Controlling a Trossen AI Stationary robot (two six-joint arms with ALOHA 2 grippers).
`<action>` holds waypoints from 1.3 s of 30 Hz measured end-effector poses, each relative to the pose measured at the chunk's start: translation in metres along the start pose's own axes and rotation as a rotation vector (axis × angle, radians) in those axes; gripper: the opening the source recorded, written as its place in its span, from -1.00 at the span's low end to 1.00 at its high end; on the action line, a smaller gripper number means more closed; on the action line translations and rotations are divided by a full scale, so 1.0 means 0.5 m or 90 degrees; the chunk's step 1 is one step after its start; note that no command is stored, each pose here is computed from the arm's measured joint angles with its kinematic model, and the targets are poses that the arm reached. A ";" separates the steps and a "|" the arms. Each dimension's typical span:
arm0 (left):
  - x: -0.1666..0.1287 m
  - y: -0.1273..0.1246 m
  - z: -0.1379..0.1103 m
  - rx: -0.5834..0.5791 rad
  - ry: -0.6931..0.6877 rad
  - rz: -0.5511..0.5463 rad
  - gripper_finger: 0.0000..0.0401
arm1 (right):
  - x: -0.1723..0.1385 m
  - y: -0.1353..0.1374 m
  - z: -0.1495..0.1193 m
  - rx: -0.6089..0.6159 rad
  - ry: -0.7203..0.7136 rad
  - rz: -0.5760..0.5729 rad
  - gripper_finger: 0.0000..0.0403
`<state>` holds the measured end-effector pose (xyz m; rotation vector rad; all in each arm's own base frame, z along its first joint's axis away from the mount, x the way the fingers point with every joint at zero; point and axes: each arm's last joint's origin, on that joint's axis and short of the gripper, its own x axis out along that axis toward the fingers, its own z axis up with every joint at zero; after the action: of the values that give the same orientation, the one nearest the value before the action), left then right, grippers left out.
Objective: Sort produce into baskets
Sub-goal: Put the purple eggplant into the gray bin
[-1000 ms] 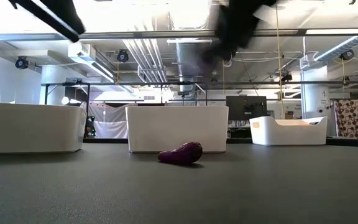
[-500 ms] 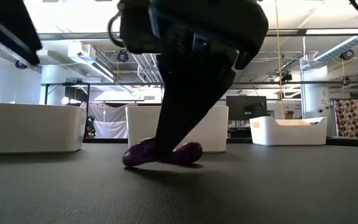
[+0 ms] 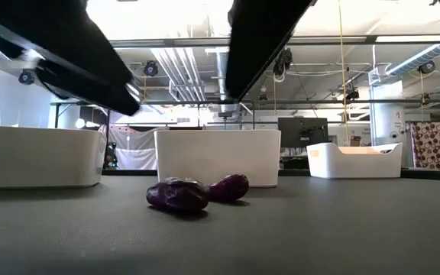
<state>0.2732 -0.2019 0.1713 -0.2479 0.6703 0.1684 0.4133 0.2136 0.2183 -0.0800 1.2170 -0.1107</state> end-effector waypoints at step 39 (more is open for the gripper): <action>0.178 0.060 -0.018 0.166 0.098 -0.010 0.15 | -0.292 -0.076 -0.119 0.189 -0.020 -0.131 0.16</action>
<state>0.3295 -0.1692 0.1029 -0.0143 0.8346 0.0462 0.3061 0.1947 0.3384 0.0521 1.1473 -0.4658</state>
